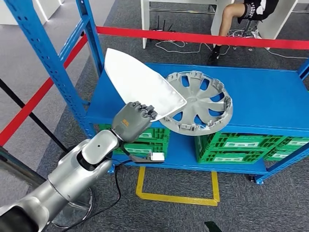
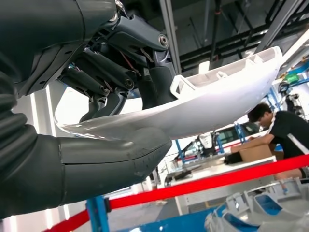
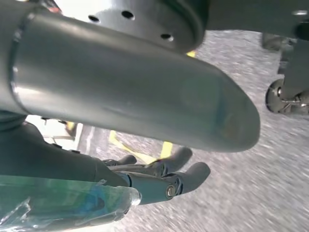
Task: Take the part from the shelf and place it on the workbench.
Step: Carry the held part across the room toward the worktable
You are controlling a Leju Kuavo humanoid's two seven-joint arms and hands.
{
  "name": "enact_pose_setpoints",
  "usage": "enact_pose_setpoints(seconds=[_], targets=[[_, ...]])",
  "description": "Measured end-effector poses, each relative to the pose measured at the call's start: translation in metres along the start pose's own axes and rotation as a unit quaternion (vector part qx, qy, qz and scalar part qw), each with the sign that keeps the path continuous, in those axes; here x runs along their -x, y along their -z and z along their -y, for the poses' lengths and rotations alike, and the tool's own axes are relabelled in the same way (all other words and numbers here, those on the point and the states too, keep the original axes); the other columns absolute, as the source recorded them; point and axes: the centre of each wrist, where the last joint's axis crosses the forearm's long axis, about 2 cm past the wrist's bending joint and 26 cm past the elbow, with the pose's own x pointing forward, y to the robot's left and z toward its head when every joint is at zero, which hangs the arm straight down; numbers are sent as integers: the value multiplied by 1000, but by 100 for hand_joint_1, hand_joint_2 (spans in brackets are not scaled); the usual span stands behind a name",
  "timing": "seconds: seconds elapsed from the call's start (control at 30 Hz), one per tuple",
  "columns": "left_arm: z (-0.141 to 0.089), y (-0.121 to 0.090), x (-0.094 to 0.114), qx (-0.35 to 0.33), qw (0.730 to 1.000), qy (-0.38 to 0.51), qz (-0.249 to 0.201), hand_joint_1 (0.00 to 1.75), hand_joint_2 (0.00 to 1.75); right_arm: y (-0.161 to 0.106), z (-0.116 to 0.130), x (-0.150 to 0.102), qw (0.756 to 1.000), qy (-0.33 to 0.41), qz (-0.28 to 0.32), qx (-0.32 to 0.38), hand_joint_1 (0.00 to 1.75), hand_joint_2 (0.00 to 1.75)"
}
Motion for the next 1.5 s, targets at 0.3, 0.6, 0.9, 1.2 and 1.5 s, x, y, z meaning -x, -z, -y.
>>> enact_pose_setpoints(seconds=[0.3, 0.6, 0.9, 1.2, 1.5], targets=[[5, -3, 3, 18, 1000, -4, -12, 175, 175, -1, 1, -2, 1000, 21, 2, -6, 0, 0], [13, -20, 31, 31, 998, 2, -55, 175, 175, -2, -2, -5, 1000, 20, 5, -4, 0, 0], [17, -35, 50, 45, 995, 1, -84, 175, 175, -3, -7, -10, 1000, 13, 9, 0, 0, 0], [22, -42, 52, 57, 994, -7, -93, 175, 175, -3, -8, -8, 1000, 12, -1, 1, 0, 0], [23, -46, 62, 55, 992, -15, -115, 175, 175, -5, -11, -17, 1000, 9, 8, 3, 0, 0]])
